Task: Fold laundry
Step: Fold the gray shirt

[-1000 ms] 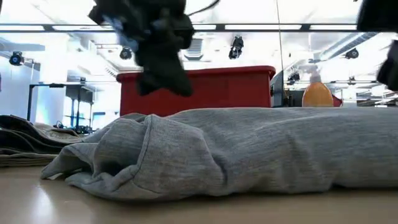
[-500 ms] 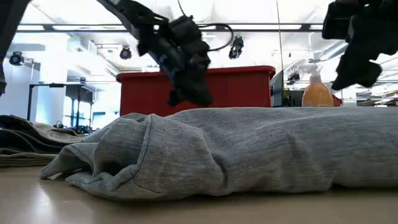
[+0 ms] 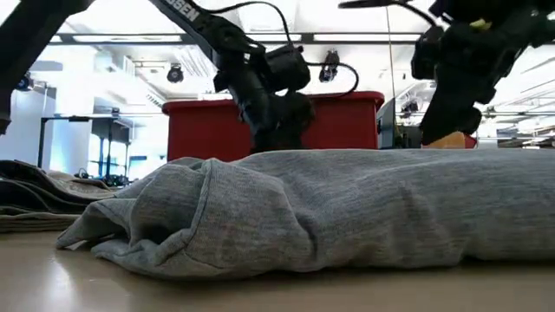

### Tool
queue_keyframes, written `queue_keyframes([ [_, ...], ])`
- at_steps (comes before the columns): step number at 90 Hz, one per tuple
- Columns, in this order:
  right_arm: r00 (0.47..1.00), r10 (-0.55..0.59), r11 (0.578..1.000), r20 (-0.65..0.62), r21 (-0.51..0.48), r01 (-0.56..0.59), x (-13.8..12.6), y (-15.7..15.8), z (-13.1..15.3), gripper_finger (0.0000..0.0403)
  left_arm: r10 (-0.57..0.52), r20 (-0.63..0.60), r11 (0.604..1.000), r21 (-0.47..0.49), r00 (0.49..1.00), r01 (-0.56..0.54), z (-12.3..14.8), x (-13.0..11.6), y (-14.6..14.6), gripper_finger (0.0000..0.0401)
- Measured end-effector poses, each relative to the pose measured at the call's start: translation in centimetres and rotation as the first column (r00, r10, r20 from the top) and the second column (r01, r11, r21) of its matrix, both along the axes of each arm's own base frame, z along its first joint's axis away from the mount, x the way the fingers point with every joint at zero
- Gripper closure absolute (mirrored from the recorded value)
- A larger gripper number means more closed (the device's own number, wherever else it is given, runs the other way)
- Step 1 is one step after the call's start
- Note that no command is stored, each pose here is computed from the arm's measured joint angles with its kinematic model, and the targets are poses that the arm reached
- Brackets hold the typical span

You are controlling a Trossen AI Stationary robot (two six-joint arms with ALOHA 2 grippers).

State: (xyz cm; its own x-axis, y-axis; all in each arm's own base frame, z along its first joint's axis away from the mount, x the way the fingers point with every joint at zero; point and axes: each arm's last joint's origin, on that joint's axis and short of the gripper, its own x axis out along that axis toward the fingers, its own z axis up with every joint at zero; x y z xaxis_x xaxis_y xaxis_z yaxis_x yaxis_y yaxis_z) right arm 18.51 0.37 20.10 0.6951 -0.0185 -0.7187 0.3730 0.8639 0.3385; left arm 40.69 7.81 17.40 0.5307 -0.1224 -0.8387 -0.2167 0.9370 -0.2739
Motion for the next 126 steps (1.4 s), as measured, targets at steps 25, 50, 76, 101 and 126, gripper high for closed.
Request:
queue_keyframes([
  [25, 1.000, 0.018, 1.000, -0.004, -0.021, -0.018, 1.3, -0.1, -0.9, 0.0273, -0.082, 0.042, 0.983, 0.168, 0.996, 0.074, -0.6, 0.5, -2.0, 0.0250],
  [50, 0.994, 0.074, 0.995, 0.077, -0.067, -0.069, 2.7, 0.0, -0.9, 0.0305, -0.113, 0.053, 0.973, 0.208, 0.992, 0.099, -0.7, 0.6, -2.6, 0.0275],
  [76, 0.943, 0.306, 0.950, 0.127, -0.107, -0.294, 4.5, 1.1, -2.5, 0.0382, -0.117, 0.061, 0.974, 0.201, 0.991, 0.103, -1.5, 0.3, -2.7, 0.0257],
  [101, 0.873, 0.469, 0.876, 0.133, -0.195, -0.441, 5.4, 3.7, -6.4, 0.0401, -0.122, 0.090, 0.977, 0.186, 0.988, 0.103, -1.6, 0.4, -2.8, 0.0234],
  [126, 0.871, 0.468, 0.877, 0.148, -0.202, -0.437, 6.2, 3.8, -10.1, 0.0403, -0.114, 0.097, 0.969, 0.231, 0.989, 0.089, -1.6, 0.5, -2.7, 0.0236],
])
